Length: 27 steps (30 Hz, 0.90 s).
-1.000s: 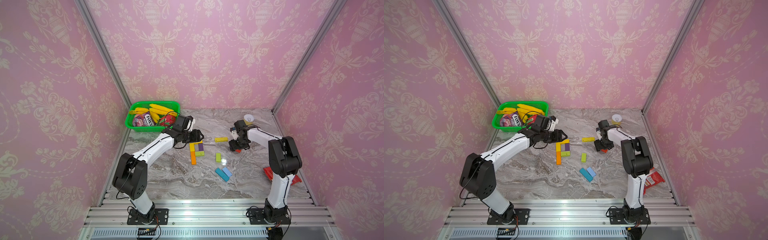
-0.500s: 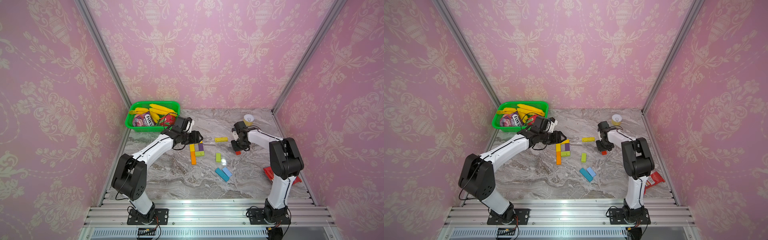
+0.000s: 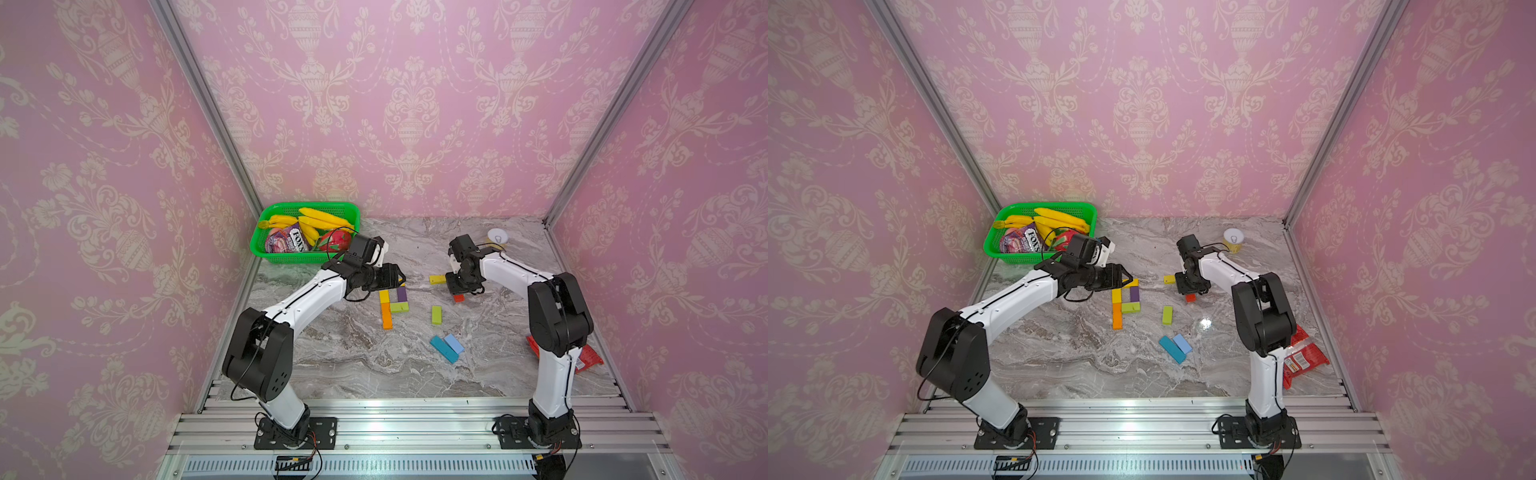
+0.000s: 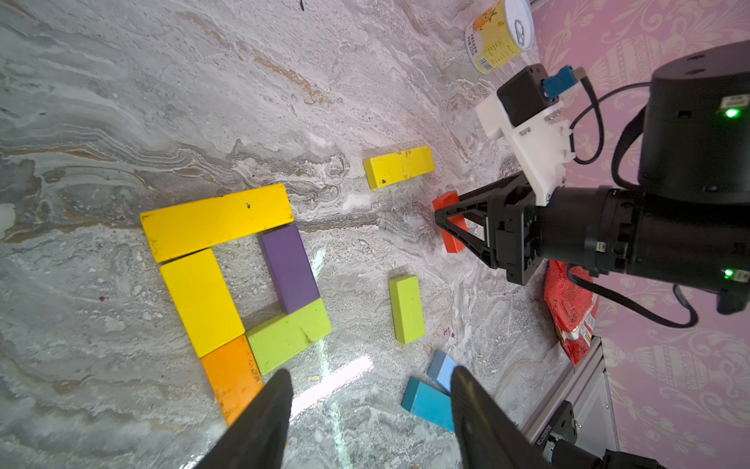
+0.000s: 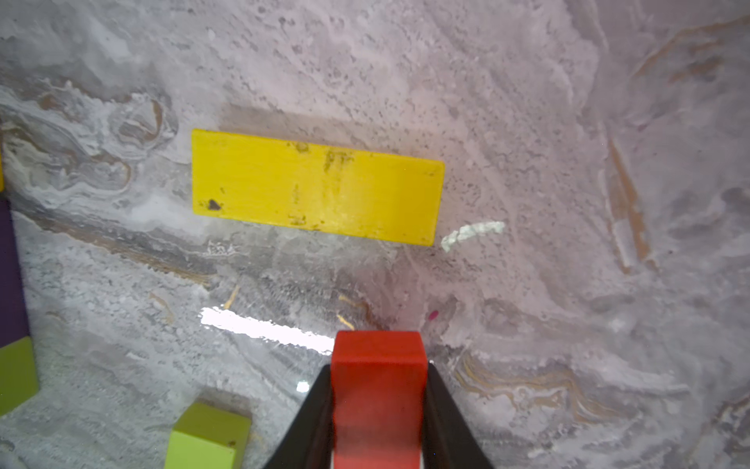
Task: Assemble the letter p with building blocks
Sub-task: Place the building block at the center of the board.
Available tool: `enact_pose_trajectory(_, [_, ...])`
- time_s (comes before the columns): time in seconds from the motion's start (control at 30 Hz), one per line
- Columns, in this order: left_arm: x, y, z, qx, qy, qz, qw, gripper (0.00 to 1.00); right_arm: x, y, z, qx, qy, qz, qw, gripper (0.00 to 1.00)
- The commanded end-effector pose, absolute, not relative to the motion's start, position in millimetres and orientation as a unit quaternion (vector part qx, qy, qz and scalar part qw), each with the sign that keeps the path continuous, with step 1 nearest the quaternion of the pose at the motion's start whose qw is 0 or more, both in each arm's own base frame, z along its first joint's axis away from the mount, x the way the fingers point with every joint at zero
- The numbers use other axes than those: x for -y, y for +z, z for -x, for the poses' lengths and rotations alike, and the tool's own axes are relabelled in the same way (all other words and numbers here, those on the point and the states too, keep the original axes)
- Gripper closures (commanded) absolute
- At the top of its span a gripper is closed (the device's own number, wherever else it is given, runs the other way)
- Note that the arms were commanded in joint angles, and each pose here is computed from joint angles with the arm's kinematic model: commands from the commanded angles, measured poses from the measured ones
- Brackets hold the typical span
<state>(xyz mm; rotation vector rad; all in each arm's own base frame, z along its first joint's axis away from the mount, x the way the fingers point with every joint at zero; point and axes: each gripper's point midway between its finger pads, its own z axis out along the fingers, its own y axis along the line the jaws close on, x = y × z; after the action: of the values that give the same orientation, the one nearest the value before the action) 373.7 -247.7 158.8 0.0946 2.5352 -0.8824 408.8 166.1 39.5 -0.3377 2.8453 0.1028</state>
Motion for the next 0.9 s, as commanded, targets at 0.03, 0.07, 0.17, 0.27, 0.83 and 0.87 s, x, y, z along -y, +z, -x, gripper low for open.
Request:
enact_pose_trajectory(0.03, [241,162,-369,-0.920,-0.322,-0.030,0.223,0.35,-166,27,-404,-0.989,0.026,0.100,0.107,0.72])
enact_pose_trajectory(0.07, [240,161,-368,-0.920,-0.321,-0.030,0.222,0.35,-167,26,-404,-0.989,0.026,0.098,0.107,0.71])
enact_pose_trajectory(0.17, [239,160,-369,-0.921,-0.320,-0.028,0.222,0.35,-167,22,-406,-0.990,0.024,0.095,0.106,0.69])
enact_pose_trajectory(0.27, [239,160,-370,-0.921,-0.320,-0.028,0.222,0.35,-169,21,-409,-0.989,0.027,0.091,0.109,0.64])
enact_pose_trajectory(0.83, [242,156,-365,-0.918,-0.335,-0.018,0.212,0.36,-172,103,-390,-0.965,0.102,0.065,0.235,0.28])
enact_pose_trajectory(0.87, [242,156,-365,-0.918,-0.336,-0.018,0.212,0.36,-171,101,-384,-0.966,0.103,0.060,0.229,0.31])
